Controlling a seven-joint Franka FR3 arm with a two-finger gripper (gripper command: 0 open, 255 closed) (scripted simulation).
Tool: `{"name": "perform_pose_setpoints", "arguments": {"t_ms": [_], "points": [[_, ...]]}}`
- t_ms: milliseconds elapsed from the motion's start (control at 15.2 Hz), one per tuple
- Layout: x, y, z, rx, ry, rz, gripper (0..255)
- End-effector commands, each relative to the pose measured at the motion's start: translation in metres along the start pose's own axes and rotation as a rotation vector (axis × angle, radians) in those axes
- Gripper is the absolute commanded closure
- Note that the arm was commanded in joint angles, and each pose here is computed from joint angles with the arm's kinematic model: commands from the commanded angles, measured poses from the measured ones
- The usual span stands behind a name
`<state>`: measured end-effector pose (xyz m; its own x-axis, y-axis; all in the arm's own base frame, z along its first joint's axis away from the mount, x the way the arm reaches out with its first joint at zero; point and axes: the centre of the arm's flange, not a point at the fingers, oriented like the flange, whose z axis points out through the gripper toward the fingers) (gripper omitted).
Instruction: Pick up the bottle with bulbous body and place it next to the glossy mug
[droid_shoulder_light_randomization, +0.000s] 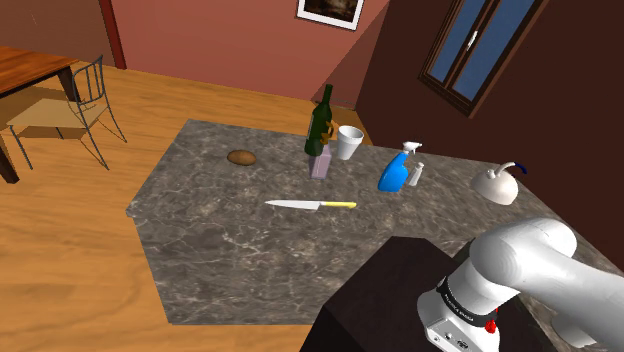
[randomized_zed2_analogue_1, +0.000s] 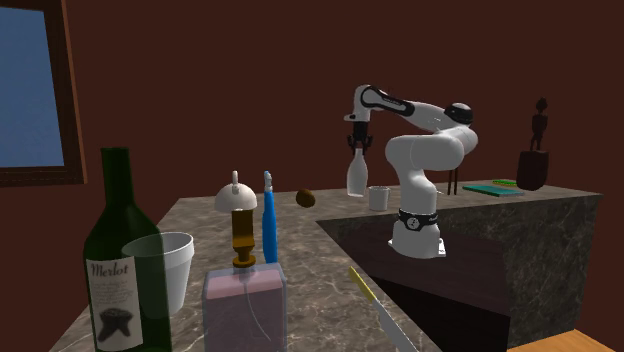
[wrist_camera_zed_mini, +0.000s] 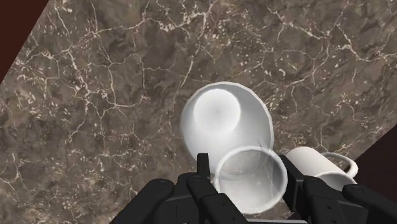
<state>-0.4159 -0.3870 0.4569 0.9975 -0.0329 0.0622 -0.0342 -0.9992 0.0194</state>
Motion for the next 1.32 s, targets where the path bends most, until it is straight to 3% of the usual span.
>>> {"name": "perform_pose_setpoints", "arguments": {"t_ms": [0,528,594,924,1188,1254], "points": [[-0.001,-0.001,0.014,-0.001,0.0,0.0,255],[-0.001,-0.001,0.014,-0.001,0.0,0.0,255],[-0.001,-0.001,0.014,-0.001,0.0,0.0,0],[-0.001,-0.001,0.014,-0.001,0.0,0.0,0],[-0.001,-0.001,-0.036,-0.001,0.0,0.0,0],[-0.001,-0.001,-0.036,-0.001,0.0,0.0,0]]}}
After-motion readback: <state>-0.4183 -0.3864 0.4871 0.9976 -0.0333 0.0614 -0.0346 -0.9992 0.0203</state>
